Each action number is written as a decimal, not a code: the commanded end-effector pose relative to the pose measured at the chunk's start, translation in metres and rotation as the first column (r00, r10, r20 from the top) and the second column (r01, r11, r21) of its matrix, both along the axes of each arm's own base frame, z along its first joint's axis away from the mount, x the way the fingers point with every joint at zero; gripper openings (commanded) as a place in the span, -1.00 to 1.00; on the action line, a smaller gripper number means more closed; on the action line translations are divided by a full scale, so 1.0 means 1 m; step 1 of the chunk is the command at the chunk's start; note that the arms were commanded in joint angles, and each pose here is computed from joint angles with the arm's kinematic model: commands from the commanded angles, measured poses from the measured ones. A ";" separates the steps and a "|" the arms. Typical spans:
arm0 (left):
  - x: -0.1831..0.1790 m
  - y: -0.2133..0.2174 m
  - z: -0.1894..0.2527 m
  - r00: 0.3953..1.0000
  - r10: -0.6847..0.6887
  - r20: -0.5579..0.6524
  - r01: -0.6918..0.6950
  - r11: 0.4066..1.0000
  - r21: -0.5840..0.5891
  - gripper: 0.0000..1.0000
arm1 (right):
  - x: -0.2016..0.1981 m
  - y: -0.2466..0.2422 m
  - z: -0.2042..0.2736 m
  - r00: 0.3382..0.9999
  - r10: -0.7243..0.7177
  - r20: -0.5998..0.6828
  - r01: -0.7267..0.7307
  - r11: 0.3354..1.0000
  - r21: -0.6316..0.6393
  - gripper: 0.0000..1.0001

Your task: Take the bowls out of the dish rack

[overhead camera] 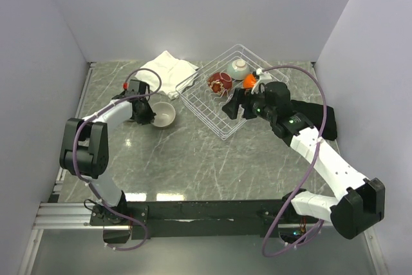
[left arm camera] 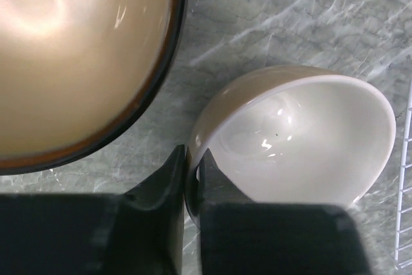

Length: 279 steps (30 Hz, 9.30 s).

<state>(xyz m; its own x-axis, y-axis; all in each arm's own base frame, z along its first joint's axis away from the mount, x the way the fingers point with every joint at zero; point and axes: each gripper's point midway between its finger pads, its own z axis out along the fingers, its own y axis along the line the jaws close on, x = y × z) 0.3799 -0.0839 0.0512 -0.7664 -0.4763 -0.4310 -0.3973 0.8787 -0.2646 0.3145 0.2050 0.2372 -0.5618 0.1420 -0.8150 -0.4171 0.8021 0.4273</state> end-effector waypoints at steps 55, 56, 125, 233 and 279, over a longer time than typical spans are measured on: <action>-0.081 0.043 0.116 0.852 -0.138 0.505 0.048 0.981 0.186 0.99 | 0.190 0.030 -0.087 0.940 0.320 0.119 -0.119 0.633 -0.765 0.99; -0.081 0.043 0.116 0.852 -0.137 0.505 0.049 0.982 0.184 0.99 | 0.192 0.030 -0.088 0.938 0.325 0.118 -0.119 0.623 -0.773 0.99; -0.081 0.045 0.110 0.874 -0.126 0.470 0.040 0.981 0.189 0.99 | 0.210 0.035 -0.078 0.967 0.223 0.124 -0.011 0.519 -0.855 0.07; -0.023 -0.207 0.182 0.732 -0.185 0.656 0.568 0.697 -0.438 -0.41 | -0.002 0.050 0.090 0.971 0.153 0.185 -0.231 0.809 0.541 -1.00; 0.039 -0.013 0.097 0.941 -0.210 0.265 0.182 0.975 0.126 -0.91 | -0.018 0.001 0.022 0.983 0.052 0.178 -0.084 0.981 0.177 0.99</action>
<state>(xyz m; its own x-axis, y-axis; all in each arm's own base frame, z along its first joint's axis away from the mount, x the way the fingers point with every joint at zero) 0.3989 -0.0888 0.1221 -0.7290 -0.2715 -0.6283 -0.1792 0.9617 -0.2076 0.2935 0.2147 0.2401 -0.5015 0.2652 -0.8235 -0.5286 0.6596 0.5343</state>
